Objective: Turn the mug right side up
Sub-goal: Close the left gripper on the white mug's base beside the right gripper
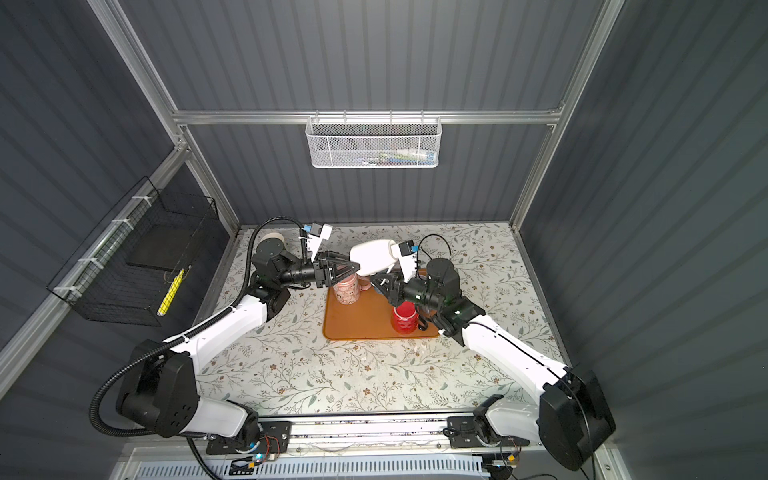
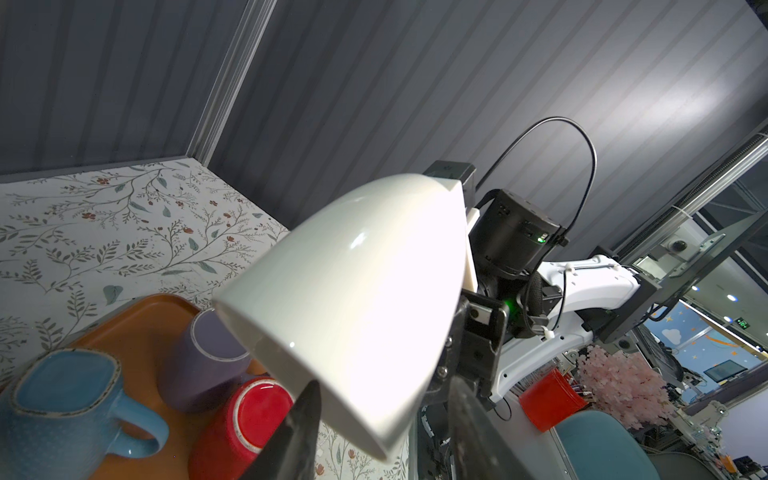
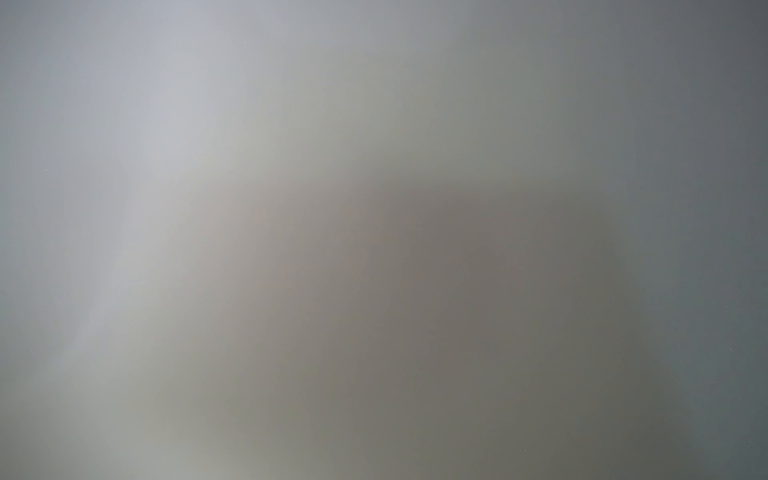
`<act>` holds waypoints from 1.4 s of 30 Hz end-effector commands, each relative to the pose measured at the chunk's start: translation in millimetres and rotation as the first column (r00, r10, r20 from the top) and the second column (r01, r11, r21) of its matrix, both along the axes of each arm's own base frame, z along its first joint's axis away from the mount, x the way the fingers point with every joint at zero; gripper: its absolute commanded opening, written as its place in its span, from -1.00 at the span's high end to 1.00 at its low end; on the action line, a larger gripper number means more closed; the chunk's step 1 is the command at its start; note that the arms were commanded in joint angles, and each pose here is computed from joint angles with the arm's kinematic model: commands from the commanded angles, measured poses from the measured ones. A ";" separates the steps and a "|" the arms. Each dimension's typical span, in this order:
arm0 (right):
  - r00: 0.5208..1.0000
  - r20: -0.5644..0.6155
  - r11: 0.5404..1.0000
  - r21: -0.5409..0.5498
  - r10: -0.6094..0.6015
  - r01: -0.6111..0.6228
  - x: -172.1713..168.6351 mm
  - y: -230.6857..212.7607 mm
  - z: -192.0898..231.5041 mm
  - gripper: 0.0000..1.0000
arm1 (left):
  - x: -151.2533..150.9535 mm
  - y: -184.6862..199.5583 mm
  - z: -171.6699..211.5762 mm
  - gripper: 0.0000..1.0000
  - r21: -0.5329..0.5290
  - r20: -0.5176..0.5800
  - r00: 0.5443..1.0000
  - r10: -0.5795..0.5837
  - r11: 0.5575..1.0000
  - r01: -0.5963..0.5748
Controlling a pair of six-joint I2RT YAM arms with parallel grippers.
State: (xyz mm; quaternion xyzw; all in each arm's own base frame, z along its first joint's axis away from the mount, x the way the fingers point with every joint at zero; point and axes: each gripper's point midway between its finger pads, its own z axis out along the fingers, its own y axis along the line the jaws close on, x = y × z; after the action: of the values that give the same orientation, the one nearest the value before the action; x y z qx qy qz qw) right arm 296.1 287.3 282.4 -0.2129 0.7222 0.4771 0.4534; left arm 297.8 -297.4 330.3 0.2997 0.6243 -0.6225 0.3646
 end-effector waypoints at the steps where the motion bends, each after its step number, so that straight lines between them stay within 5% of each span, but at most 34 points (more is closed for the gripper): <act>1: 0.996 0.091 0.997 0.075 0.019 -0.026 0.5 1.8 28.4 1.00 | -2.3 -5.4 20.7 0.00 -0.043 0.057 0.998 -0.034 0.998 0.037; 26: 0.996 0.087 0.986 0.159 0.037 -0.050 8.3 0.1 34.5 1.00 | -10.1 -29.2 37.5 0.05 -0.102 0.086 0.989 -0.124 0.986 0.132; 42: 0.996 0.067 0.977 0.201 0.061 -0.074 7.5 3.9 31.7 1.00 | -16.4 -29.1 43.2 0.47 -0.136 0.104 0.985 -0.141 0.979 0.154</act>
State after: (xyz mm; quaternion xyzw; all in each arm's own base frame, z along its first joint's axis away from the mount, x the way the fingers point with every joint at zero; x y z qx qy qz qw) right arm 303.5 293.0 299.8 -0.1987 0.6700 0.5523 0.4545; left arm 291.3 -325.9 358.4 0.3222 0.5655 -0.6710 0.3553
